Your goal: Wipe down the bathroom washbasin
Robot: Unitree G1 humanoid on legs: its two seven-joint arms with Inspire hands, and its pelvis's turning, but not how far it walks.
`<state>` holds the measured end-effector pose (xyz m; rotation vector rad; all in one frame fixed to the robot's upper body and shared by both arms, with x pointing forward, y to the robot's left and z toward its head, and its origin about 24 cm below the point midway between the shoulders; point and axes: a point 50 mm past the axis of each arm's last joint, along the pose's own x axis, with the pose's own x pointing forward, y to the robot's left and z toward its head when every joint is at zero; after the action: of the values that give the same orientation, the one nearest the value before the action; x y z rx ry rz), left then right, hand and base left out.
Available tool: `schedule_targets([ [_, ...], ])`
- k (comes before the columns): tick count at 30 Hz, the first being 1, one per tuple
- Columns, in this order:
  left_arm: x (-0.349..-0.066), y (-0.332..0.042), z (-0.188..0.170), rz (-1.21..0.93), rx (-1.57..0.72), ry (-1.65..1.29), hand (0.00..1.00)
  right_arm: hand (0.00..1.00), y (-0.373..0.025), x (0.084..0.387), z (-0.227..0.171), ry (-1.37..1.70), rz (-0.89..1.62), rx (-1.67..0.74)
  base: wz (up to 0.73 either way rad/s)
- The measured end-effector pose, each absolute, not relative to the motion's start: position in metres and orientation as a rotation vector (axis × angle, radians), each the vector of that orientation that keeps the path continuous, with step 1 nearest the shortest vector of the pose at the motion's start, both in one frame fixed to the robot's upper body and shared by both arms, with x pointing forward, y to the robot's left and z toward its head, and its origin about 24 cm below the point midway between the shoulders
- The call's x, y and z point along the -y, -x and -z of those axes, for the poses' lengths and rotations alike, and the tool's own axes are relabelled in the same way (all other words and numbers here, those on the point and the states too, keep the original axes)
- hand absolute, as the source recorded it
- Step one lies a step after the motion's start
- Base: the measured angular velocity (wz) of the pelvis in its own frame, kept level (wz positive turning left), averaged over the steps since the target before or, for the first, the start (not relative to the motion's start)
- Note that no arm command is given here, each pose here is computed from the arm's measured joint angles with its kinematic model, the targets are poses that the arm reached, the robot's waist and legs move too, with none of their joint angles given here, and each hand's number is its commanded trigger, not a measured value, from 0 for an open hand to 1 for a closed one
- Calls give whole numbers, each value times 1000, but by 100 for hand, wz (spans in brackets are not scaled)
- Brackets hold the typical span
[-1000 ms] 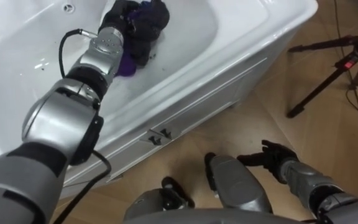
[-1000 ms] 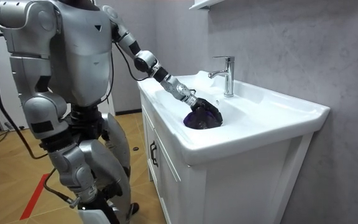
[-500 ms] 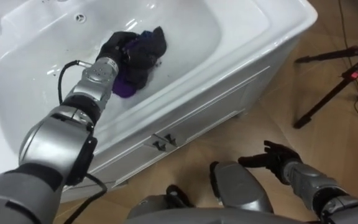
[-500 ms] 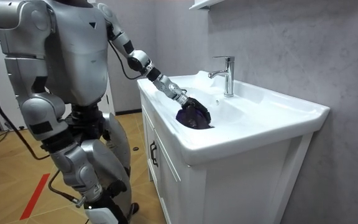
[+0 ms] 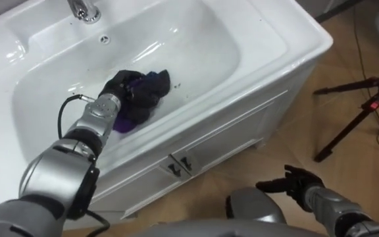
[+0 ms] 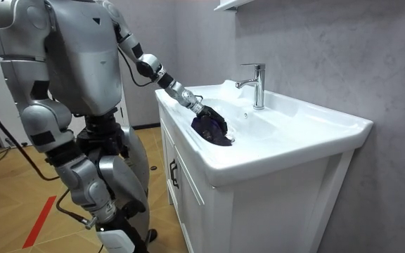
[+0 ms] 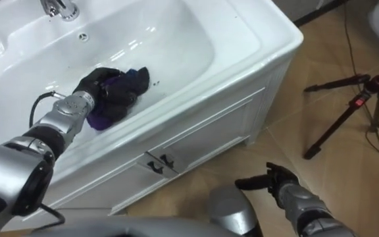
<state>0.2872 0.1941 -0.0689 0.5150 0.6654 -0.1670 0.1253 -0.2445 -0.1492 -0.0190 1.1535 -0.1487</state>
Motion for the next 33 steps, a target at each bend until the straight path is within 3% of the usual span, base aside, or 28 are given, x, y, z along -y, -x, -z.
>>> schedule_targets([
  [15,-191,-258,85,292,-549,-985,100,0,-111,255,151,21,183,-1176,7],
  [33,-183,-246,90,238,-504,-1000,100,0,-107,253,152,24,175,-1156,-2],
])
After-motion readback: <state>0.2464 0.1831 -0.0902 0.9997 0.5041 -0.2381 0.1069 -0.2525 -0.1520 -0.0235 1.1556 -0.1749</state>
